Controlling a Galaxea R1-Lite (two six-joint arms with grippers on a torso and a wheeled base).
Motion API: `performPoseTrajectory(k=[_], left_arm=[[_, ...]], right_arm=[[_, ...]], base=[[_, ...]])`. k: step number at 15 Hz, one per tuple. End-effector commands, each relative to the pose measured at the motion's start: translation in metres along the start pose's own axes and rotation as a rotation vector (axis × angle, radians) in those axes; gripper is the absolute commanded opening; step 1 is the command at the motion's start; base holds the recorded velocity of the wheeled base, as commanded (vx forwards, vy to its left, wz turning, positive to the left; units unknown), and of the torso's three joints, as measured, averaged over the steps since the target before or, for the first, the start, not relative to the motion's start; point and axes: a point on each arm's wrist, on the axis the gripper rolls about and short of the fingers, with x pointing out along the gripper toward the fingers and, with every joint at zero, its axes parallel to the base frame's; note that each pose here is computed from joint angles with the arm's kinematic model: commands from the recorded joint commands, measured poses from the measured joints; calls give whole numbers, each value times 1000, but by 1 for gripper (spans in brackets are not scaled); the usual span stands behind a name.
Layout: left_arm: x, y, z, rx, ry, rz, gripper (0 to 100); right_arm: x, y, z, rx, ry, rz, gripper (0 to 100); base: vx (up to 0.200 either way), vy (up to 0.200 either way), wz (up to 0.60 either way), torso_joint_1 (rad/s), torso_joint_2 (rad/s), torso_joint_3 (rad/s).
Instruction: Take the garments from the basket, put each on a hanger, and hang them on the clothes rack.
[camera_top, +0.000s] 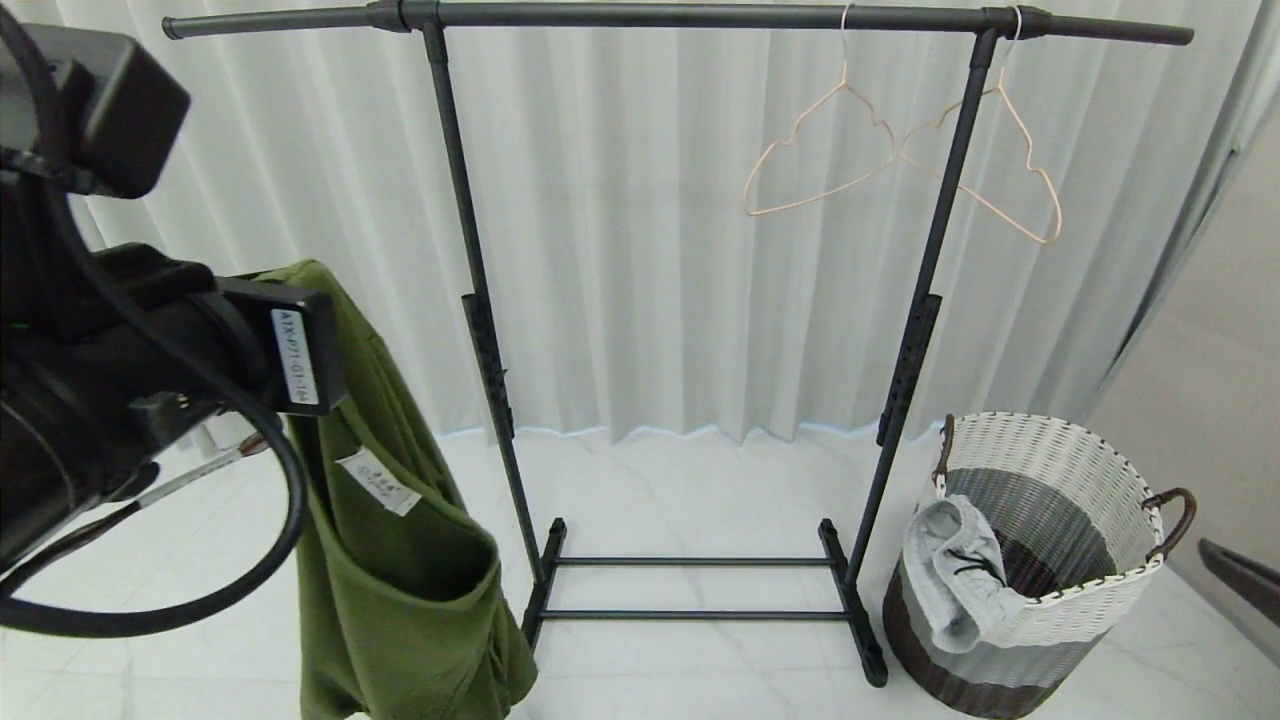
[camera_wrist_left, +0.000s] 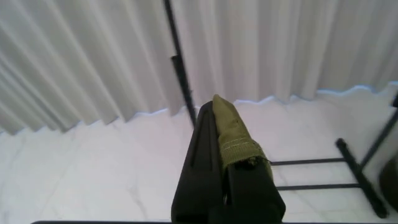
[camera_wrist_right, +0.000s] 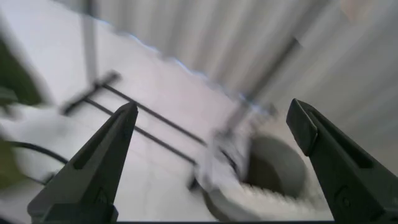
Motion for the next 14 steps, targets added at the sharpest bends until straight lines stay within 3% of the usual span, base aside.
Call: performPoseTrajectory(k=[1,4,7,9,14], left_arm=[[-12,23,-2,-27,-23,59,0],[-15,37,-2,-46,-39,84,0],[-22,44,1,-63,-80,21,0],[-29,49,3,-72,-117,-43,0],[-30,53,4,-78,-125,-34,0]], right_arm=[[-24,-11,-17,34,45,-197,100],[-26,-13,-24,19,85,-282,100],[-25,-14,-26,-3,107,-318,100],[-25,-14,-26,-2,110,-322,100],[-27,-13,-24,1,74,-264,100]], base=[[0,0,0,0,0,0],[0,0,0,0,0,0],[0,0,0,0,0,0],[0,0,0,0,0,0],[0,0,0,0,0,0]])
